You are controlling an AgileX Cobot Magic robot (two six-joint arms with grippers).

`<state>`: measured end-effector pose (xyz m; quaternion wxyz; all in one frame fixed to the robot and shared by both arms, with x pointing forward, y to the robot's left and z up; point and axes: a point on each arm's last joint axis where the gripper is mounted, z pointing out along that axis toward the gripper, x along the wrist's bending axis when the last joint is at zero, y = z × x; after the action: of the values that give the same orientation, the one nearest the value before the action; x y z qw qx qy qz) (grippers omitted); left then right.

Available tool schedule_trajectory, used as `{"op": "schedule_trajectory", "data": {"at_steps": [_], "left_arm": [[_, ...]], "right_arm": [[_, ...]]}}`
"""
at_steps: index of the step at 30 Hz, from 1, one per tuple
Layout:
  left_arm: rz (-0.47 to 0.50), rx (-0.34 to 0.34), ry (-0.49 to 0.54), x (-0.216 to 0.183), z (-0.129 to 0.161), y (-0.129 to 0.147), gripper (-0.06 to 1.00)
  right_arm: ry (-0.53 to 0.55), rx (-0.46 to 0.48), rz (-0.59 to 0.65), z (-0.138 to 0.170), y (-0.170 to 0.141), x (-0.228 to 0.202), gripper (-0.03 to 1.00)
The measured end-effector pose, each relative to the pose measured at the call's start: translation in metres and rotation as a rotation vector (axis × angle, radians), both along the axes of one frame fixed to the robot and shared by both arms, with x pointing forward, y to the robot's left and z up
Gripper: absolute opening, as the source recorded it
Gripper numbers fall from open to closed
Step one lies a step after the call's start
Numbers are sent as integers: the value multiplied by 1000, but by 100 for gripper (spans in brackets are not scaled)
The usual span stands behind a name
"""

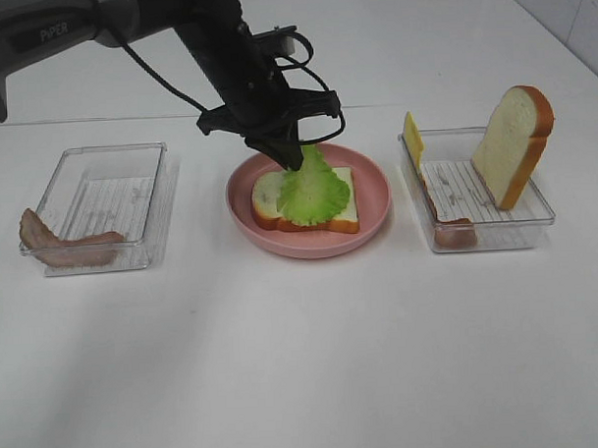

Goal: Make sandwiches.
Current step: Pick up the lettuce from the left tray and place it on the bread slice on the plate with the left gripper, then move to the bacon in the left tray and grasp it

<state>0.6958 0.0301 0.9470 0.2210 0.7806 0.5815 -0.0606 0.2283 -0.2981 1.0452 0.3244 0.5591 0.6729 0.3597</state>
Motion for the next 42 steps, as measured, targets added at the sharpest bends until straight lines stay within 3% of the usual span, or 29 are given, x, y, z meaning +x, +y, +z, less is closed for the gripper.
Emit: {"op": "schedule_trajectory", "data": {"at_steps": [7, 10, 11, 12, 13, 14, 15, 16, 17, 18, 19, 23, 25, 29, 32, 33, 35, 36, 39, 41, 42], "left_arm": [[0, 14, -20, 2, 0, 1, 1], [-2, 27, -27, 2, -1, 2, 8], [-4, 43, -35, 3, -1, 3, 21], [-4, 43, -35, 3, -1, 3, 21], [-8, 67, -49, 4, -1, 5, 44], [-11, 83, -56, 4, 0, 7, 57], [-11, 83, -56, 4, 0, 7, 57], [-17, 112, -71, 4, 3, 10, 80], [-26, 142, -81, 3, 11, 13, 86], [-26, 142, -81, 3, 11, 13, 86], [-35, 157, -87, 2, 17, 15, 95], [-67, 182, -114, -1, 38, 18, 98], [-90, 172, -175, -5, 66, 21, 99], [-118, 173, -213, -10, 83, 24, 99], [-142, 214, -232, -18, 94, 32, 99], [-147, 267, -230, -27, 100, 44, 99], [-140, 287, -223, -30, 102, 51, 99], [-108, 328, -201, -38, 106, 72, 99], [-81, 342, -181, -41, 107, 85, 99], [37, 373, -98, -53, 107, 139, 98], [37, 373, -98, -53, 107, 139, 98]], "right_arm": [[0, 0, 0, 0, 0, 0, 98], [0, 0, 0, 0, 0, 0, 98], [0, 0, 0, 0, 0, 0, 98], [0, 0, 0, 0, 0, 0, 98], [0, 0, 0, 0, 0, 0, 98], [0, 0, 0, 0, 0, 0, 98], [0, 0, 0, 0, 0, 0, 98], [0, 0, 0, 0, 0, 0, 98], [0, 0, 0, 0, 0, 0, 98], [0, 0, 0, 0, 0, 0, 98], [0, 0, 0, 0, 0, 0, 98], [0, 0, 0, 0, 0, 0, 98], [0, 0, 0, 0, 0, 0, 98], [0, 0, 0, 0, 0, 0, 98], [0, 0, 0, 0, 0, 0, 98], [0, 0, 0, 0, 0, 0, 98], [0, 0, 0, 0, 0, 0, 98], [0, 0, 0, 0, 0, 0, 98], [0, 0, 0, 0, 0, 0, 98], [0, 0, 0, 0, 0, 0, 98], [0, 0, 0, 0, 0, 0, 98]]}}
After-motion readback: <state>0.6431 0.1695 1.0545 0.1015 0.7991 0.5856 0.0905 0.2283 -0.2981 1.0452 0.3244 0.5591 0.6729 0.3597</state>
